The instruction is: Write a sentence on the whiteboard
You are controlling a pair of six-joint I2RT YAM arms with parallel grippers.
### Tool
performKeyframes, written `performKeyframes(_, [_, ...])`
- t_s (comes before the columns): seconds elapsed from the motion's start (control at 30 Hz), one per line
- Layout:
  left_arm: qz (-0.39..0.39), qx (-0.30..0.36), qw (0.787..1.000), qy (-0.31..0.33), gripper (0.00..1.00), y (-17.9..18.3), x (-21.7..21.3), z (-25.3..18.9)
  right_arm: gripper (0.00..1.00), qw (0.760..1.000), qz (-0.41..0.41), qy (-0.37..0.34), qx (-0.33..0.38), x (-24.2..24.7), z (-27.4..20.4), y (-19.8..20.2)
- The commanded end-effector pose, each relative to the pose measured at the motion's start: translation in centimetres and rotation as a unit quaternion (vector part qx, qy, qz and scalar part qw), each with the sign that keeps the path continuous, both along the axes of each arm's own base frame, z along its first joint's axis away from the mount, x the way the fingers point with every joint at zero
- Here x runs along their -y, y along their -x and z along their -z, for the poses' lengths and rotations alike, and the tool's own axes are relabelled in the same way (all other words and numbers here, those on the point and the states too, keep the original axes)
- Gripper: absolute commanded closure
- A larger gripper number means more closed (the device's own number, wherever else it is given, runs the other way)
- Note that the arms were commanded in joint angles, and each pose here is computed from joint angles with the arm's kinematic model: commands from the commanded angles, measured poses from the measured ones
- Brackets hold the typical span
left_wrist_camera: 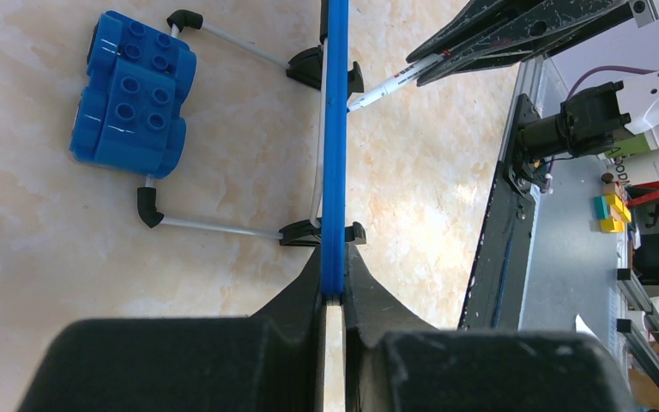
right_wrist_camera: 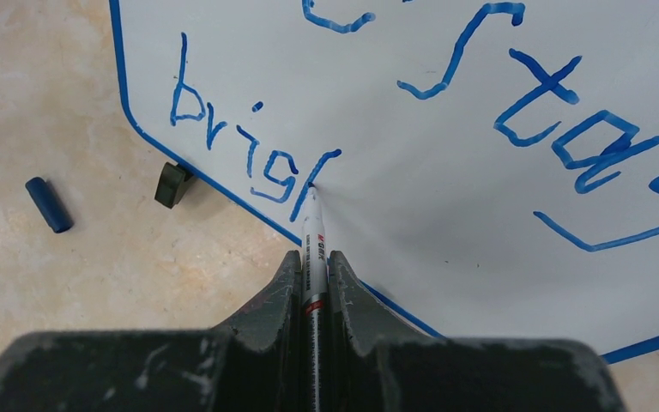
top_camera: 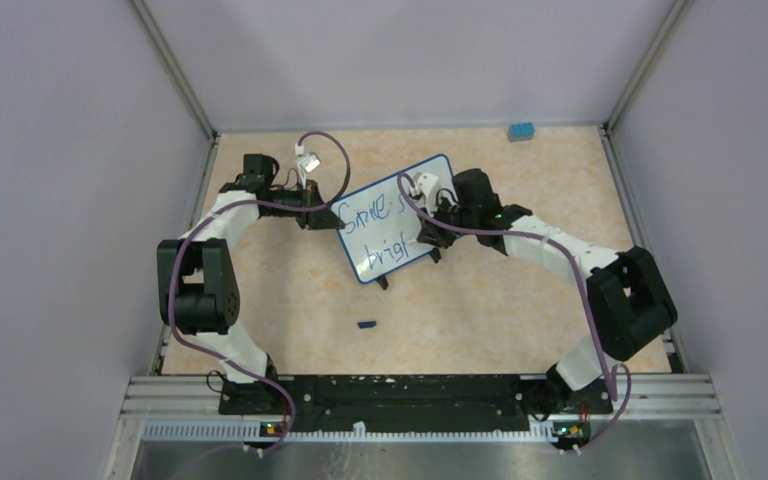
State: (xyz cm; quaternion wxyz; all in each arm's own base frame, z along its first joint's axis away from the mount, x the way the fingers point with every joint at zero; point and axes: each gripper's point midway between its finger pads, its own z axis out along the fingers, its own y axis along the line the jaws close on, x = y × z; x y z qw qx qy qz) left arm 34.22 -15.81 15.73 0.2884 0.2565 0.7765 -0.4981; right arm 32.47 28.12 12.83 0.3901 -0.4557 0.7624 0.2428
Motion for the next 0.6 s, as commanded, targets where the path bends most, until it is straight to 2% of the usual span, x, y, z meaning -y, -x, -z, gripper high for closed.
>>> performKeyframes(0.0, [0.007,0.019,1.0,-0.011,1.0,-0.3,0.1,0.1,1.0,0.998,0.024,-0.006,0.054,0.8,-2.8,-2.4])
performKeyframes(0.57, [0.008,0.021,1.0,-0.01,1.0,-0.3,0.2,0.0,1.0,0.999,0.016,0.011,0.028,1.7,-0.2,-1.3])
